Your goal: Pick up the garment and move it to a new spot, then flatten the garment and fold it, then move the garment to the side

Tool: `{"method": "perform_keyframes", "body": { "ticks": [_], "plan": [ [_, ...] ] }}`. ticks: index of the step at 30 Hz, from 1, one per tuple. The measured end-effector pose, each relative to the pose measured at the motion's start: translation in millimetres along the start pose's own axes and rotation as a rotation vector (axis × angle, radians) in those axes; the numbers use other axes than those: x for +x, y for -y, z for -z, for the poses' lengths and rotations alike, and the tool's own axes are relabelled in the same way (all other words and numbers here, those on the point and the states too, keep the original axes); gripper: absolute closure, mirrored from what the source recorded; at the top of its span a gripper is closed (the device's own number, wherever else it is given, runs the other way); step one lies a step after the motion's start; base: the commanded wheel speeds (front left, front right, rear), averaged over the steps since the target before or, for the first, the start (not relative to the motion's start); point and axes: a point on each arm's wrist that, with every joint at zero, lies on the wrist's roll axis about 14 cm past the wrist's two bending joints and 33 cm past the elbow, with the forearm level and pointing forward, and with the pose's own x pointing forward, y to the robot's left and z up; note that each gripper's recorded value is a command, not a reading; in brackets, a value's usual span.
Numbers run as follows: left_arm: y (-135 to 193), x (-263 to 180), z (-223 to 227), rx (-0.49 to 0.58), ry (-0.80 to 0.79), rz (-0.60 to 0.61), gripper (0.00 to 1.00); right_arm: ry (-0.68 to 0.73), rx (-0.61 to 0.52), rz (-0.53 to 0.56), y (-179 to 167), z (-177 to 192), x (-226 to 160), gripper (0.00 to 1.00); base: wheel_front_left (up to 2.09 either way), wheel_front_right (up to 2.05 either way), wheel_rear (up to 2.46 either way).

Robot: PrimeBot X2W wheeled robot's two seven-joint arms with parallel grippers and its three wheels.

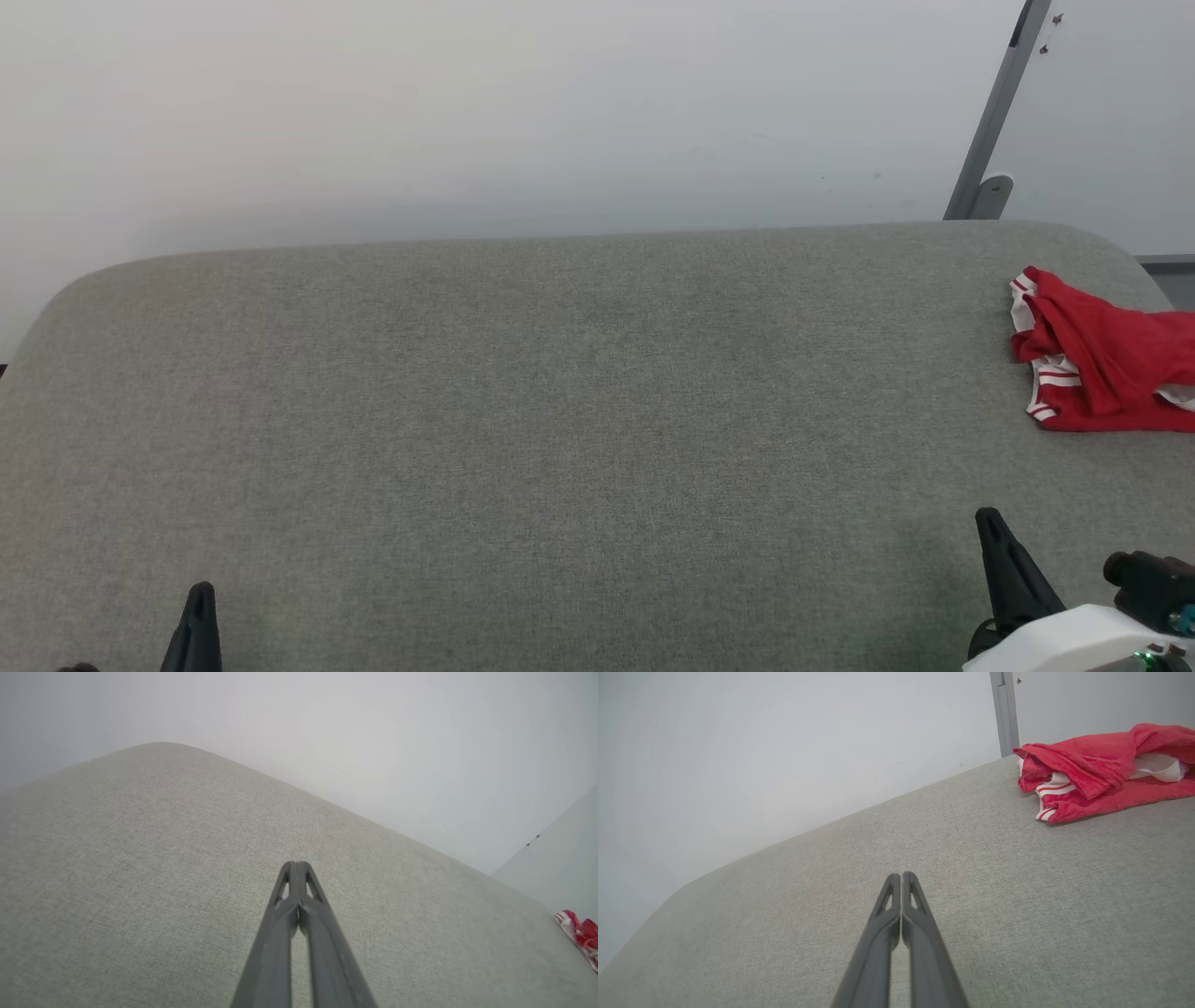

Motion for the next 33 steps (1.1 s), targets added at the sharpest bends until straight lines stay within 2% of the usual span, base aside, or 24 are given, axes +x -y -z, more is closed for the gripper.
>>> {"method": "perform_keyframes", "body": {
  "ticks": [33],
  "plan": [
    [23,28,1,-0.462,-0.023,-0.004,1.0,0.029,0.458,0.013,-3,-10,15,1.0,0.0,0.0,0.0]
  ]
}}
